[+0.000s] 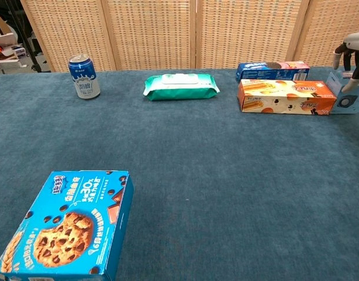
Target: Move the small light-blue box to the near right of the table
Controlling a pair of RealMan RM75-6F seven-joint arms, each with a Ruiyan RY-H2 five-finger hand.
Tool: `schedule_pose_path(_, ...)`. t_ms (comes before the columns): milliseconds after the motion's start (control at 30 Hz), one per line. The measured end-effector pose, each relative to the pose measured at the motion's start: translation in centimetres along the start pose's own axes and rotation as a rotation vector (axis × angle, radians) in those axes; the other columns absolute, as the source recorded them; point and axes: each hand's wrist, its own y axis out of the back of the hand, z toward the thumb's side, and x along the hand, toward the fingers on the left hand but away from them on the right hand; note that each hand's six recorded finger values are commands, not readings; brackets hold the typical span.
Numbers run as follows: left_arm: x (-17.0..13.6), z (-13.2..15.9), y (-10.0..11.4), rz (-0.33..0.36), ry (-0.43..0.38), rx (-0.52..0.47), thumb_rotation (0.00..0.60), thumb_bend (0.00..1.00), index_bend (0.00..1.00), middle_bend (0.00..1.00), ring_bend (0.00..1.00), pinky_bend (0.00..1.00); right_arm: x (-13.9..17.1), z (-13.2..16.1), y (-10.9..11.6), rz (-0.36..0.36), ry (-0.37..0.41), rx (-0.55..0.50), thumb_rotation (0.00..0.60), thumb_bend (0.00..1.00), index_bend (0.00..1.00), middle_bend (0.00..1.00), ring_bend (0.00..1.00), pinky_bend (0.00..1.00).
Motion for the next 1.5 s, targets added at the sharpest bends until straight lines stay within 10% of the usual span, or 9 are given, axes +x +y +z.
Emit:
schedule_pose_path(500,-0.1,0.1,0.2,-0.007,-0.018,-0.019,0.6,0.0,0.0,0.0,0.0,0.0,1.0,-1.4,1.8,-0.123,0.041,-0.051,0.6,0.16,0.47,0.6,0.51,0.32)
schedule_pose_path(800,-0.6,0.2,0.8,-0.017,-0.051,-0.056,0.6,0.0,0.0,0.0,0.0,0.0,5.1,-1.7,5.0,-0.326,0.257,-0.113,0.6,0.16,0.47,0.61,0.52,0.33)
schedule_pose_path(1167,-1.4,0.5,1.3,-0.033,-0.086,-0.096,0.6,0.0,0.0,0.0,0.0,0.0,13.4,4.5,2.6,-0.244,0.489,-0.145,0.6,0.2,0.47,0.61,0.53,0.33)
schedule_pose_path(1500,-1.7,0.4,1.5,-0.044,-0.103,-0.111,0.6,0.0,0.0,0.0,0.0,0.0,19.6,8.3,1.1,-0.185,0.445,-0.021,0.6,0.21,0.47,0.6,0.53,0.33)
